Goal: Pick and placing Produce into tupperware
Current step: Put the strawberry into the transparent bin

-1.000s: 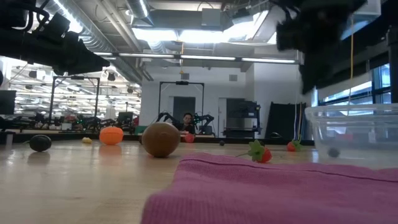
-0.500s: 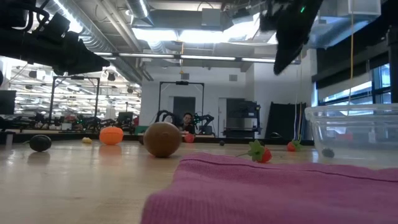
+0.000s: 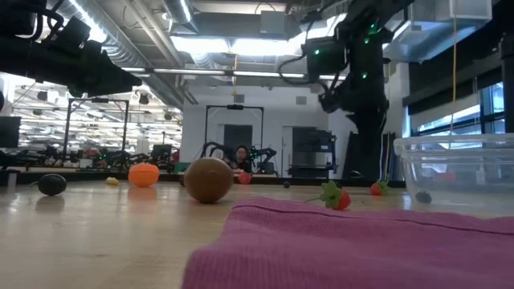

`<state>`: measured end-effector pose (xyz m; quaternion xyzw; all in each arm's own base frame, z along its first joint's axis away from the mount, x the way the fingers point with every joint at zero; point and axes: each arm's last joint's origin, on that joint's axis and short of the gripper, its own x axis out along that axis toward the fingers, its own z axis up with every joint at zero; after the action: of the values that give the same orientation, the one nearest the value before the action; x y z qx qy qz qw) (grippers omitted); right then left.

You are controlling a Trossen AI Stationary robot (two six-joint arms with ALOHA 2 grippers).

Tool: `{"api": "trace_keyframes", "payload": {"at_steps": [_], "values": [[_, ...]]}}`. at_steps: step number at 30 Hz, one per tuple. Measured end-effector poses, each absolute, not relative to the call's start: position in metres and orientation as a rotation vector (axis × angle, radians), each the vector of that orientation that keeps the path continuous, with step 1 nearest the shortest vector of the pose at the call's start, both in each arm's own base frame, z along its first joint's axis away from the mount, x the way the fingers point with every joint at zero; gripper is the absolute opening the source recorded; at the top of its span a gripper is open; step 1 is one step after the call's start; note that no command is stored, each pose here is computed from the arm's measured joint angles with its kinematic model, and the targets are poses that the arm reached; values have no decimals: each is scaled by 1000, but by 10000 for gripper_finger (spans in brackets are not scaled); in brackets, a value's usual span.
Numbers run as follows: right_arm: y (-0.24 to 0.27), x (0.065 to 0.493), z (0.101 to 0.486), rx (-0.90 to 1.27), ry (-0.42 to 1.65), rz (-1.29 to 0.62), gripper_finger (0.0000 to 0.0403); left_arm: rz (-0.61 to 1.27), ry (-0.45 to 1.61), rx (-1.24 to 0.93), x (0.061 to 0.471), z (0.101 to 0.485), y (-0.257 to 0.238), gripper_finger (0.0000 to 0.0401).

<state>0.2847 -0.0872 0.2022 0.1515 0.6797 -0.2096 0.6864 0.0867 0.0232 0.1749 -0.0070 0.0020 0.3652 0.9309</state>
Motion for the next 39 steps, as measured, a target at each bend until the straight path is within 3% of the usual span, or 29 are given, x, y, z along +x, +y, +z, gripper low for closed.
{"api": "trace_keyframes", "payload": {"at_steps": [10,21,29,39], "values": [[-88,289,193,460,1519,-531,237,748,4,-14,87,175,23,274],[-85,294,193,440,1481,-501,311,748,5,-13,87,175,23,274],[-80,295,191,477,1469,-536,306,748,5,-13,87,175,23,274],[-75,275,147,500,1488,-562,291,748,5,-13,87,175,23,274]]}}
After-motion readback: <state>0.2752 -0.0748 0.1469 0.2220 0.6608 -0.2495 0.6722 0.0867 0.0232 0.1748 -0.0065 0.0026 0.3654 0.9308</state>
